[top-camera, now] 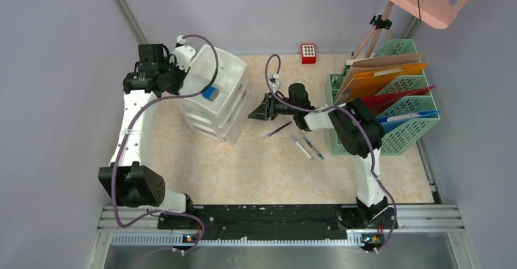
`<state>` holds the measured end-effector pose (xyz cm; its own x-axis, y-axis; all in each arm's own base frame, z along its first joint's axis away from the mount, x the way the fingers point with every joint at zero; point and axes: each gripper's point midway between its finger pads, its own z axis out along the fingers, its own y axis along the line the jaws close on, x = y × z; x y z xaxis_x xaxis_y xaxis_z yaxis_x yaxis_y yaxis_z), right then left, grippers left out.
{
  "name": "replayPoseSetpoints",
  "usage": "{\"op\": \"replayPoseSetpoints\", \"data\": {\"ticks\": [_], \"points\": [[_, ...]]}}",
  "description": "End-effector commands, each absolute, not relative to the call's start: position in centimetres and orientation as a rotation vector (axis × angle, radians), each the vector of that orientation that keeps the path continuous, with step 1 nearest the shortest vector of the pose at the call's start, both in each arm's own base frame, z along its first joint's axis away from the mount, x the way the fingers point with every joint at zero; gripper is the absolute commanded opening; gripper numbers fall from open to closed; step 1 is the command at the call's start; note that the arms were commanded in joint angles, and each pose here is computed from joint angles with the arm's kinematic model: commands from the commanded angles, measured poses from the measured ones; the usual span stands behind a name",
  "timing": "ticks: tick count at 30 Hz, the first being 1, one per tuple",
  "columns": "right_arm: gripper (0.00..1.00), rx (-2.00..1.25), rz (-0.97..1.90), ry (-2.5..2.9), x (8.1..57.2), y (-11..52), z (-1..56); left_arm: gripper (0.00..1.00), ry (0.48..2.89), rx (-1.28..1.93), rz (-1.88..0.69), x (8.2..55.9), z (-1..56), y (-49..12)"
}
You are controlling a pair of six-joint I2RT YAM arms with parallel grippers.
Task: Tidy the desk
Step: Open the drawer in the storage box.
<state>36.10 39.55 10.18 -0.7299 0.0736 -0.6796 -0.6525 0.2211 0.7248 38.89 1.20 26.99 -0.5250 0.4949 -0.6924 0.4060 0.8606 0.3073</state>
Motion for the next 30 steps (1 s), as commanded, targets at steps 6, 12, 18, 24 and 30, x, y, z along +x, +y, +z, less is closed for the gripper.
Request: {"op": "replayPoseSetpoints", "data": {"ticks": [6, 12, 18, 24, 30], "points": [[0.38, -0.755, 1.289, 1.818, 37.3, 38.0, 15.5, 0.0, 2.174, 0.978, 0.185, 37.3, 27.2, 1.5], [0.37, -0.853, 1.185, 1.76, 37.5, 37.5, 16.6, 0.0, 2.151, 1.05, 0.178, 37.3, 27.5, 1.3], [0.33, -0.97, 1.109, 1.696, 37.1, 38.2, 16.4, 0.0, 2.157, 1.032, 0.194, 37.8, 27.5, 1.6], [0.3, -1.053, 1.014, 1.652, 37.1, 39.0, 15.4, 0.0, 2.159, 1.021, 0.195, 38.2, 27.3, 1.6], [0.29, -1.078, 0.989, 1.629, 37.6, 39.4, 15.4, 0.0, 2.17, 1.015, 0.184, 38.2, 26.9, 1.6]]}}
